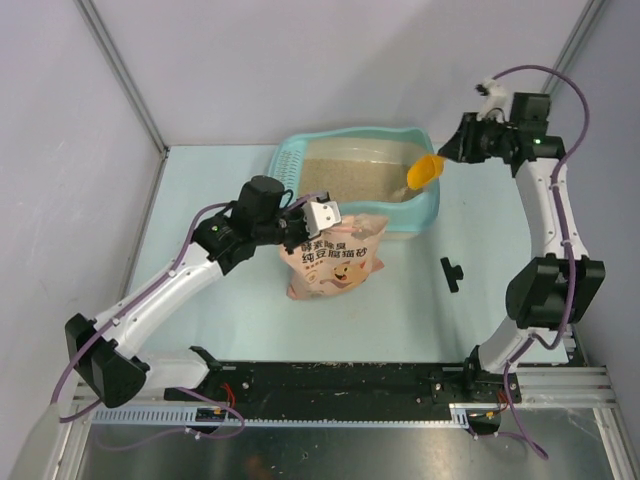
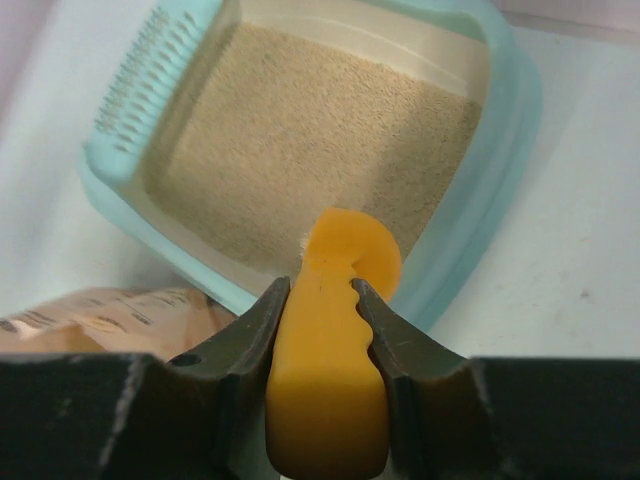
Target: Fill the litter box with clean litter
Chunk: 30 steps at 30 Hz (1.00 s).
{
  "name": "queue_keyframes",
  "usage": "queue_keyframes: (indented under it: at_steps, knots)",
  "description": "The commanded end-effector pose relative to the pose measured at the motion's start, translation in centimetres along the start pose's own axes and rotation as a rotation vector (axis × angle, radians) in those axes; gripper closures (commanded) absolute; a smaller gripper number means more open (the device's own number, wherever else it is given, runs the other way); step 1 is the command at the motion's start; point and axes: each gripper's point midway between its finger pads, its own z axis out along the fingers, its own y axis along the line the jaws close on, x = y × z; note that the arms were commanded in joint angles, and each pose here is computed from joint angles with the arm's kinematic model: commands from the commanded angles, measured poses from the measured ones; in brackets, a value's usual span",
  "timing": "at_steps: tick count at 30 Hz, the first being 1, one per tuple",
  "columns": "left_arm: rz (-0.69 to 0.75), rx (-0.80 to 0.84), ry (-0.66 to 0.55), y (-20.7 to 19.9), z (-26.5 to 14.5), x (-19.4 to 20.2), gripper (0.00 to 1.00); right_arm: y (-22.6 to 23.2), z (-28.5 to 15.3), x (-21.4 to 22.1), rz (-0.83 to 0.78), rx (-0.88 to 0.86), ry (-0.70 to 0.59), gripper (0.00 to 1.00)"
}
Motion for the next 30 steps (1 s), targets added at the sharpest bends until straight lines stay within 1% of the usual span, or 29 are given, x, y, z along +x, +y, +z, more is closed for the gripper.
queue_keyframes:
  at_steps: [1, 2, 3, 6, 7, 8, 11, 12, 14, 15, 17, 20, 30]
  knots:
    - [0.095, -0.080, -0.181, 1.8, -2.2, -4.8, 1.00, 5.2, -2.1, -1.7, -0.540, 0.146, -0.017, 1.00]
    - [0.092, -0.080, -0.183, 1.7, -2.3, -4.8, 1.00, 7.4, -1.7, -1.5, -0.623, 0.128, -0.022, 1.00]
    - [0.088, -0.081, -0.181, 1.7, -2.3, -4.7, 1.00, 8.2, -2.7, -1.9, -0.706, 0.166, -0.071, 1.00]
    - [0.081, -0.078, -0.177, 1.6, -2.2, -4.5, 1.00, 10.9, -4.0, -1.9, -0.781, 0.168, -0.149, 1.00]
    - [0.079, -0.080, -0.178, 1.6, -2.3, -4.6, 1.00, 11.5, -4.4, -2.0, -0.794, 0.163, -0.155, 1.00]
    - [0.078, -0.080, -0.176, 1.6, -2.2, -4.5, 1.00, 12.3, -4.7, -2.0, -0.789, 0.147, -0.158, 1.00]
    - [0.074, -0.088, -0.165, 1.7, -2.2, -4.2, 1.00, 15.7, -6.7, -1.5, -0.740, 0.004, -0.141, 1.00]
    - [0.073, -0.093, -0.162, 1.7, -2.2, -4.1, 1.00, 16.9, -7.2, -0.2, -0.711, -0.070, -0.096, 1.00]
    - [0.072, -0.096, -0.156, 1.8, -2.1, -3.9, 1.00, 18.5, -8.3, 0.3, -0.650, -0.138, -0.076, 1.00]
    - [0.071, -0.099, -0.158, 1.8, -2.3, -3.9, 1.00, 19.5, -8.9, 1.7, -0.624, -0.205, -0.032, 1.00]
    - [0.066, -0.097, -0.153, 1.7, -2.2, -3.7, 1.00, 20.3, -8.9, 3.4, -0.573, -0.273, 0.032, 1.00]
    - [0.068, -0.096, -0.154, 1.7, -2.1, -3.8, 1.00, 20.1, -8.2, 5.2, -0.541, -0.316, 0.101, 1.00]
    - [0.058, -0.093, -0.157, 1.5, -2.3, -3.7, 1.00, 20.4, -6.6, 7.7, -0.490, -0.415, 0.201, 1.00]
